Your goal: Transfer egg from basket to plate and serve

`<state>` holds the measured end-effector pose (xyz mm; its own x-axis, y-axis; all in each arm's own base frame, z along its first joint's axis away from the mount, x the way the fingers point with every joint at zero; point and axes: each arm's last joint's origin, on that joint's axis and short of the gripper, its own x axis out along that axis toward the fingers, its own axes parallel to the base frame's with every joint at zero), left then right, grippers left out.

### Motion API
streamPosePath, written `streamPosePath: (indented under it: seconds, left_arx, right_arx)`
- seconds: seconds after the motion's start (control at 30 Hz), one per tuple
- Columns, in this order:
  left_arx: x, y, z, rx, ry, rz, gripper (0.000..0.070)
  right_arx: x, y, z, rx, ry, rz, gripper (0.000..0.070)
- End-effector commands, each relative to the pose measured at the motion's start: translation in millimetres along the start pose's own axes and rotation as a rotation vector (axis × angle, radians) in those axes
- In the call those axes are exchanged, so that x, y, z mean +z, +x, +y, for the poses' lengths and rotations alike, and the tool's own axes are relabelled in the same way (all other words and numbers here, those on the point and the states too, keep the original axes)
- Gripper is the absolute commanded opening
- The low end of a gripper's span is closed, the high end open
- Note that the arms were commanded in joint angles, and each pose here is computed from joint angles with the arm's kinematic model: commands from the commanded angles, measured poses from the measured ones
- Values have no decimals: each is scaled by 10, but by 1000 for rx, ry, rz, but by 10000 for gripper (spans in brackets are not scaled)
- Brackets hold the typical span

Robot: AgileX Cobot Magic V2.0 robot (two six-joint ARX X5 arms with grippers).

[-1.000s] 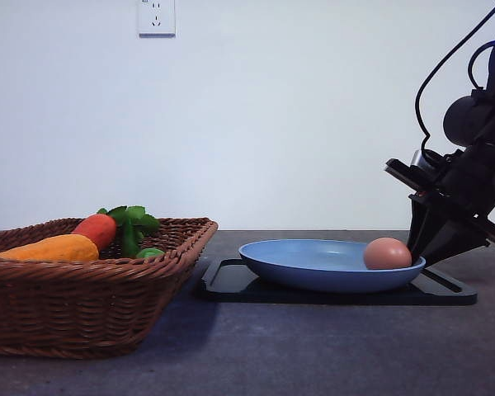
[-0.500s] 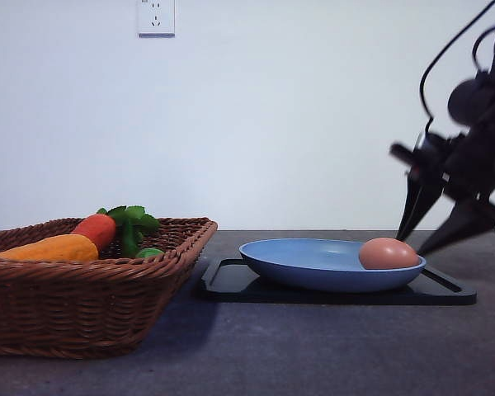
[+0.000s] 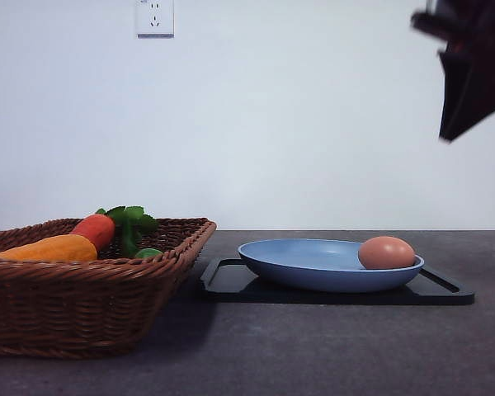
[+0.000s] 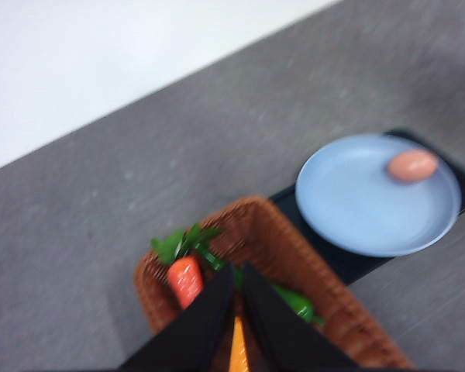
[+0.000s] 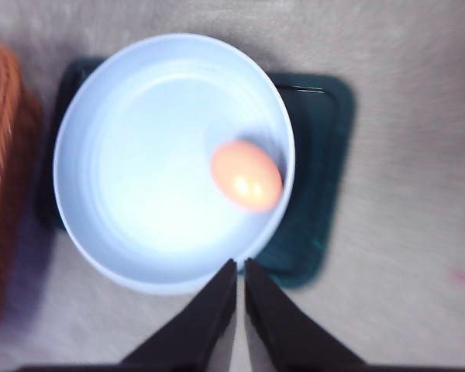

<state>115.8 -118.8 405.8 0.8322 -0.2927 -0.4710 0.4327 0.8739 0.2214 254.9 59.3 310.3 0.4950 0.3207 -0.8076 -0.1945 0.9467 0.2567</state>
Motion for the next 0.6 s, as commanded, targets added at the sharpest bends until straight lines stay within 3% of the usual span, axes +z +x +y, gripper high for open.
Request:
streamPosePath:
  seconds: [0.0, 0.23, 0.57]
  left_arx:
    - [-5, 46, 16, 26, 0, 9, 0]
    - [-379, 300, 102, 122, -96, 20, 0]
    - [-1096, 343, 103, 150, -261, -146, 0]
  right_arx:
    - [-37, -83, 113, -36, -66, -33, 0]
    - [-376, -401, 469, -151, -219, -234, 0]
    - [-1008, -286, 595, -57, -306, -549, 0]
